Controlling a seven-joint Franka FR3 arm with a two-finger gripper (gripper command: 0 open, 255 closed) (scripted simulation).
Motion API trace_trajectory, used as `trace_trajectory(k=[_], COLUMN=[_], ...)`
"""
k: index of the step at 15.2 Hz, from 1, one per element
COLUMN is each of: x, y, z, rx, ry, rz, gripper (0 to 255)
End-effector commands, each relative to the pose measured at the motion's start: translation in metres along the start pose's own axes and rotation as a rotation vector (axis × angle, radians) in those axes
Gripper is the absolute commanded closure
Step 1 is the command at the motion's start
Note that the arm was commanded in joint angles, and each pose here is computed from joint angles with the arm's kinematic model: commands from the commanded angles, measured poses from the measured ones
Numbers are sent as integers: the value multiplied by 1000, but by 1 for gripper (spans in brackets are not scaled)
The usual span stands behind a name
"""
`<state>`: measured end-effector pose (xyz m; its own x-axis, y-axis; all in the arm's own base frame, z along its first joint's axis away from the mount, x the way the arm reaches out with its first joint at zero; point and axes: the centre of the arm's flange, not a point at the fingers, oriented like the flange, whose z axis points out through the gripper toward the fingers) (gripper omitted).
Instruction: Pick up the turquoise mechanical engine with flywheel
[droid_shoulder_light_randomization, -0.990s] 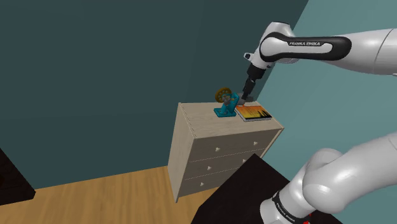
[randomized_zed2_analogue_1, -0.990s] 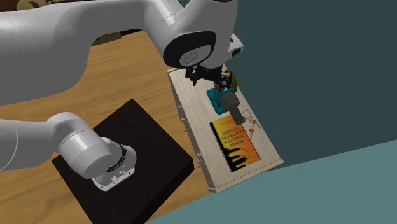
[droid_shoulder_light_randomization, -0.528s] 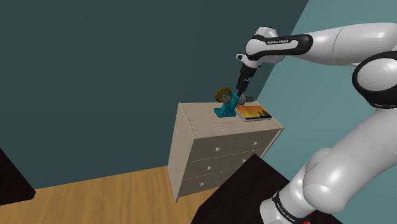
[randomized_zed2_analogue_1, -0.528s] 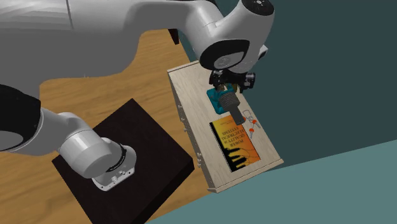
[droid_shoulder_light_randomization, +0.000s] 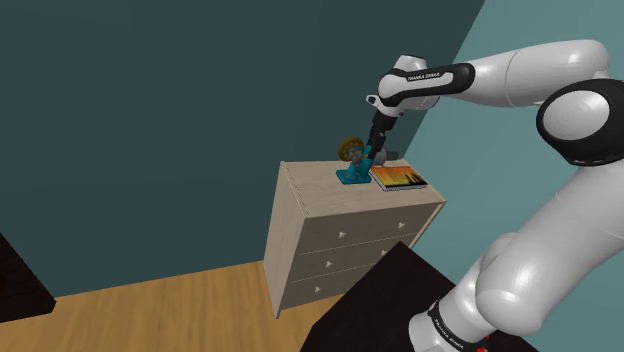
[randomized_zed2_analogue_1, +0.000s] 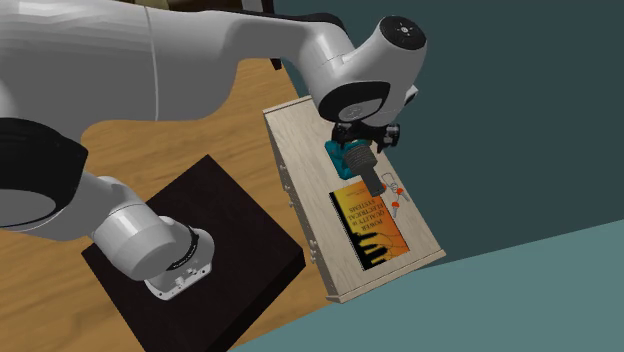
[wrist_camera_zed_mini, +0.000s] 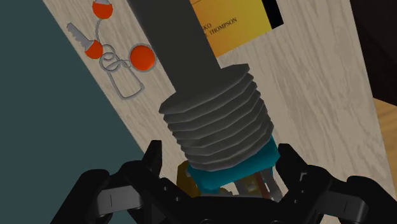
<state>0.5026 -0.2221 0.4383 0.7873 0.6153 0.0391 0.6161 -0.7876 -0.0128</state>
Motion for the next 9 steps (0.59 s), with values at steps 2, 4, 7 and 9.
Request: trace_trajectory(k=[2, 4, 7, 9], x=[0, 0, 0, 0], y=[0, -1, -1, -1], z=[4, 4, 4, 5], rx=[-1, -1, -1, -1], ry=[0, 0, 0, 0], rz=[0, 0, 0, 0], gripper=[255, 255, 255, 255])
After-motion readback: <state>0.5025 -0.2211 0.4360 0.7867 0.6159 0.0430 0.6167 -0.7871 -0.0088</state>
